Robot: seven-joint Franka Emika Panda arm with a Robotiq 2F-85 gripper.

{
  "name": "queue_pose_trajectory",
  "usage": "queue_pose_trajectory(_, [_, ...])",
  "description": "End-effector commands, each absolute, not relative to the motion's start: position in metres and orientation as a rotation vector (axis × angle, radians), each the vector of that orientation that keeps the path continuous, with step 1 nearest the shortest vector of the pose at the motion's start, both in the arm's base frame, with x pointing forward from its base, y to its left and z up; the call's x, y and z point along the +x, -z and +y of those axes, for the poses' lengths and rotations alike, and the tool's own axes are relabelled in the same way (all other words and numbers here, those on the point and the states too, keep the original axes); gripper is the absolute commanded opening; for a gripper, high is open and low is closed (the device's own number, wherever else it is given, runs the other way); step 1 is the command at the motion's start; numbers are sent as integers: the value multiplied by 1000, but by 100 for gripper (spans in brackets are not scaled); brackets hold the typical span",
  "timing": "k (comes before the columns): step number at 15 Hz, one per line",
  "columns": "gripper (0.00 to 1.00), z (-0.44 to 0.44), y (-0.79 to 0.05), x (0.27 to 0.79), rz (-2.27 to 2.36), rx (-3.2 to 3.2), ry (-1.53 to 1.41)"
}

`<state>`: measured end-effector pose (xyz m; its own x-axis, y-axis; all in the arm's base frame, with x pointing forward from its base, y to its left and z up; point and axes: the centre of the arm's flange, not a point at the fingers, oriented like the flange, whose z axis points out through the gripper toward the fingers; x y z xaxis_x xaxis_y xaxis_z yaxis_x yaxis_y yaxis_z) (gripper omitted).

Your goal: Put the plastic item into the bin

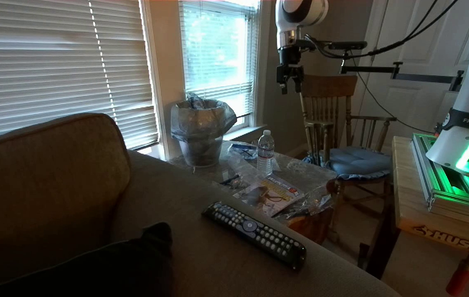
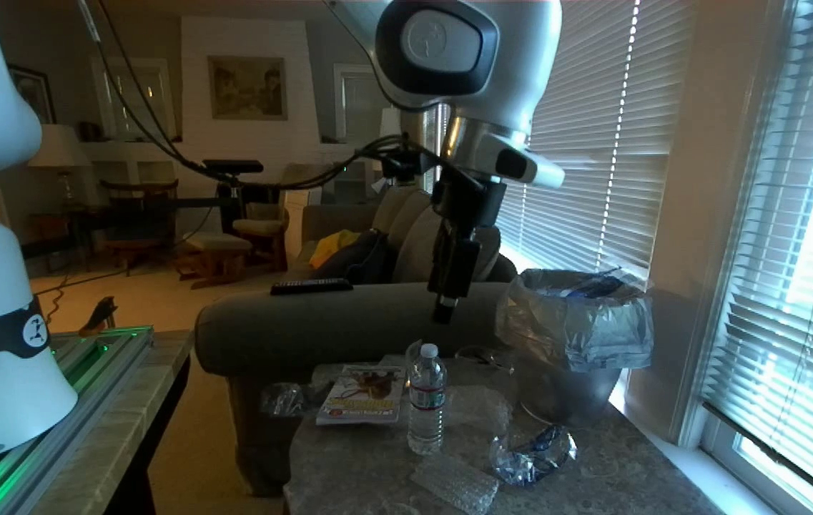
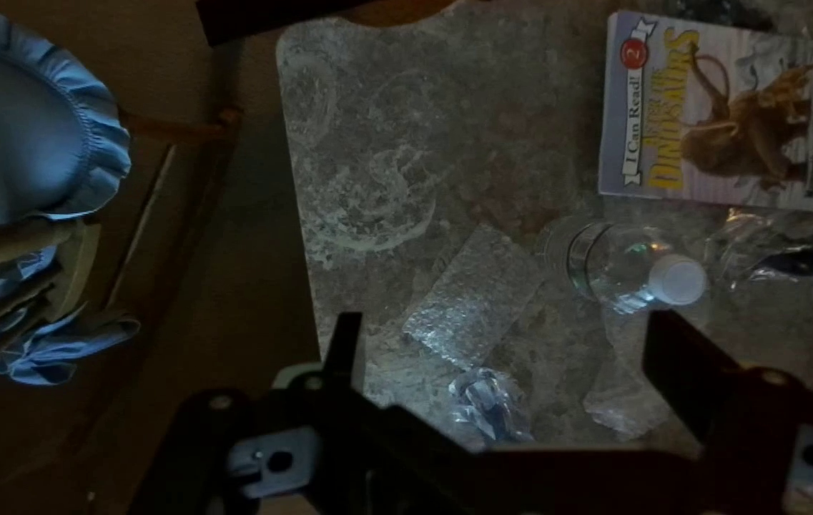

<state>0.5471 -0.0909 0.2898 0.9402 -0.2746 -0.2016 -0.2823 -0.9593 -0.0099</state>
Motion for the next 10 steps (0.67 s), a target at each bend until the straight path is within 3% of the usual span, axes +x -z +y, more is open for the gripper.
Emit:
queue_pose_trajectory(1, [100, -93, -279, 550, 461, -3055, -312])
queue_pose_trajectory(10, [100, -86, -221, 574, 520, -3079, -394])
